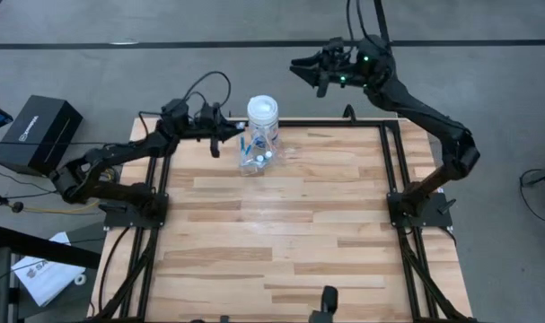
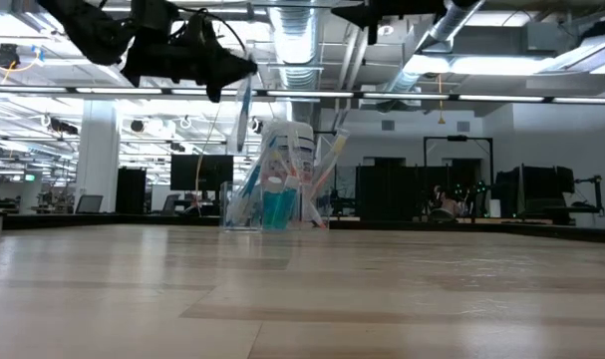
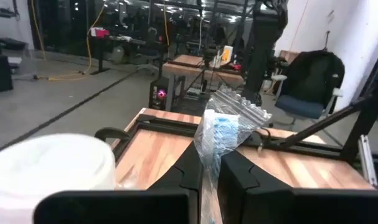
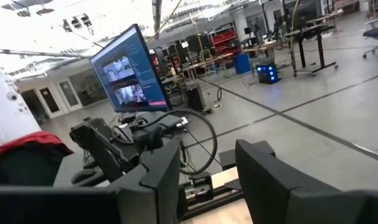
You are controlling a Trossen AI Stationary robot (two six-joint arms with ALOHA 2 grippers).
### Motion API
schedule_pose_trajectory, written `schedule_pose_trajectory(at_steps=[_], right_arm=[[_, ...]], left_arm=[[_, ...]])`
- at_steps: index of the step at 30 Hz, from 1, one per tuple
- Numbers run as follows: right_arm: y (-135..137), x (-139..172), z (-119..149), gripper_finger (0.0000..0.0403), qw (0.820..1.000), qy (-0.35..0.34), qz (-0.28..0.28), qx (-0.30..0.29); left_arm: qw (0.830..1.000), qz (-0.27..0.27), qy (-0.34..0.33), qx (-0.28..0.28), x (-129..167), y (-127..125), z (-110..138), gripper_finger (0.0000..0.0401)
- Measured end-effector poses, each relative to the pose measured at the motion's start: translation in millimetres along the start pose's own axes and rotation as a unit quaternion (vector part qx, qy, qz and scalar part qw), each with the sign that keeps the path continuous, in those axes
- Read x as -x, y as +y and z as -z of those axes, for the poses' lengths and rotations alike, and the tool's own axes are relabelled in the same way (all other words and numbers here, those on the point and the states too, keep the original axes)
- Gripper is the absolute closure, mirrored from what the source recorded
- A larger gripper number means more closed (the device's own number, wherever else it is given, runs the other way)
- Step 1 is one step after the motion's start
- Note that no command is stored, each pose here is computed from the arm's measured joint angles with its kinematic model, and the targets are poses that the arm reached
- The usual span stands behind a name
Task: Pick & Place toothbrushing station
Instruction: Adjust the blue toothbrush in the transparent organizer
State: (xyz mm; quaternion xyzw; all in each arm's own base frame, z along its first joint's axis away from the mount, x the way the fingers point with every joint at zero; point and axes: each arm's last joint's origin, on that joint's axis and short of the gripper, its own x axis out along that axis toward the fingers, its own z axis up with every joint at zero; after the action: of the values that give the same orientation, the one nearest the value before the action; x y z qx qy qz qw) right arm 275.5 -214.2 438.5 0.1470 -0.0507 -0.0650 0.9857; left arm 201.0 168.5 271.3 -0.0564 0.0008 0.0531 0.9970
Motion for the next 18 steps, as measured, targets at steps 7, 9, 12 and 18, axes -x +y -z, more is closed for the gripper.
schedule_pose_trajectory(at_steps=[7,9,12,18], right_arm=[[8,7,-5,0.0258,1.000,0.003,-0.012,0.017],[8,6,-4,0.0255,1.000,0.006,-0.014,0.018],[9,4,-2,0.0252,1.000,0.008,-0.022,0.018],[14,0,1,0.0251,0.999,0.016,-0.037,0.017]], left_arm=[[0.999,-0.033,-0.012,-0.024,5,-7,27,0.0391],[0.998,-0.046,-0.003,-0.030,7,-7,35,0.0391],[0.998,-0.054,0.008,-0.033,8,-7,45,0.0391],[0.997,-0.059,0.017,-0.039,7,-6,60,0.0391]])
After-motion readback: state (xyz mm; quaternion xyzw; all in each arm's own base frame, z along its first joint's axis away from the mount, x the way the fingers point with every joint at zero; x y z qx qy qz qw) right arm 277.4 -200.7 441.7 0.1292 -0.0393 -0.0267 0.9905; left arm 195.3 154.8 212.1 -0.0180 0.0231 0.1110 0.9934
